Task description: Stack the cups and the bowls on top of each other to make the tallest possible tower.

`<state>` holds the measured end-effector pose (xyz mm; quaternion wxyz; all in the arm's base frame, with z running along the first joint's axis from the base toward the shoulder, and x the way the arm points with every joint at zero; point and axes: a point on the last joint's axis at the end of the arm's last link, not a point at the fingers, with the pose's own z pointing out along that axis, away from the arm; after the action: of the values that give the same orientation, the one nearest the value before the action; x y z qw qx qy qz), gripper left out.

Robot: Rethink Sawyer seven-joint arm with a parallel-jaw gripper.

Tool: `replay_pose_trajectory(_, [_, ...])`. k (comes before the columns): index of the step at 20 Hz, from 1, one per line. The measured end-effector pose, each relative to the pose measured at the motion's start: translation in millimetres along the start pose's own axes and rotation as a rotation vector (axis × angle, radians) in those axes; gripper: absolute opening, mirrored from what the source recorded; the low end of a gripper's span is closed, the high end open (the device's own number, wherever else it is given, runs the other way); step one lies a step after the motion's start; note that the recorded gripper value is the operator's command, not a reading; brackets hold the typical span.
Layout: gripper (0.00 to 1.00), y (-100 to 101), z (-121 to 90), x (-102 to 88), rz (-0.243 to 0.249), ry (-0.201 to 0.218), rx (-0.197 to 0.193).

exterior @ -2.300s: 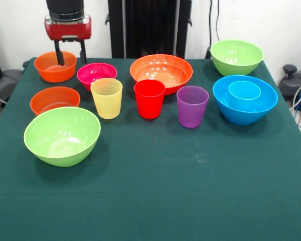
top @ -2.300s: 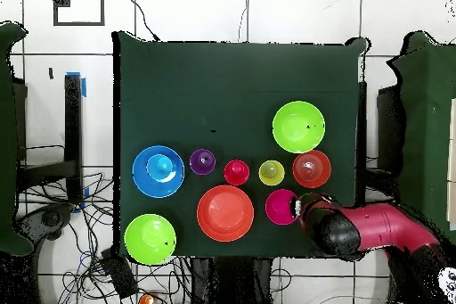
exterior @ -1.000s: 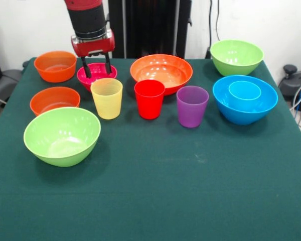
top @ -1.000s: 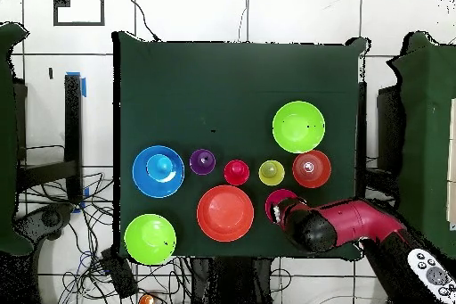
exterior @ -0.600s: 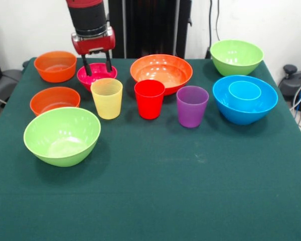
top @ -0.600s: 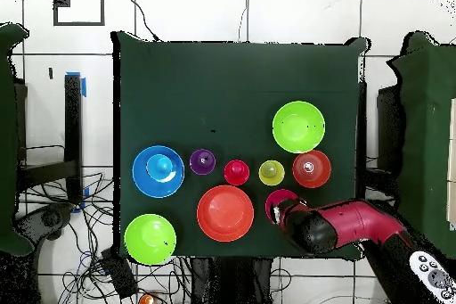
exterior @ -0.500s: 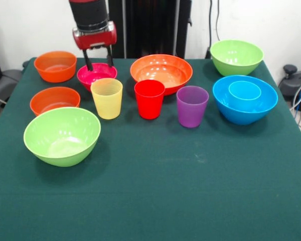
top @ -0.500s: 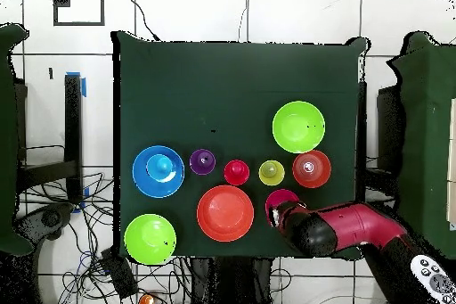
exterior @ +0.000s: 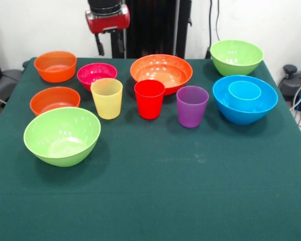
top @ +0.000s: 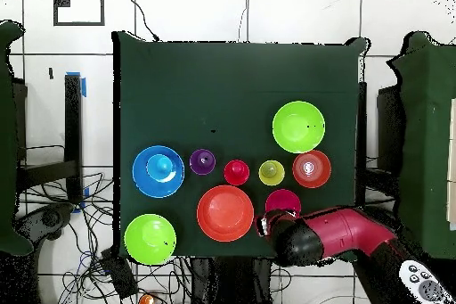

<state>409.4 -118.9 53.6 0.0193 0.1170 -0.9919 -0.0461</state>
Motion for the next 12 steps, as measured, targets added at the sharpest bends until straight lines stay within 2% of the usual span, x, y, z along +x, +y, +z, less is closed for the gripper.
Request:
replay_pose_trajectory(4, [1.00, 13.5, 3.9, 4.9, -0.020, 0.023, -0.010])
replay_pose_trajectory(5, [1.00, 22.3, 7.8, 9.4, -0.033, 0.044, -0.014])
replay_pose_trajectory(8, [1.00, 29.4, 13.6, 15.2, -0.057, 0.062, -0.006])
replay_pose_trajectory(12, [1.00, 40.1, 26.9, 31.0, -0.140, 0.079, 0.030])
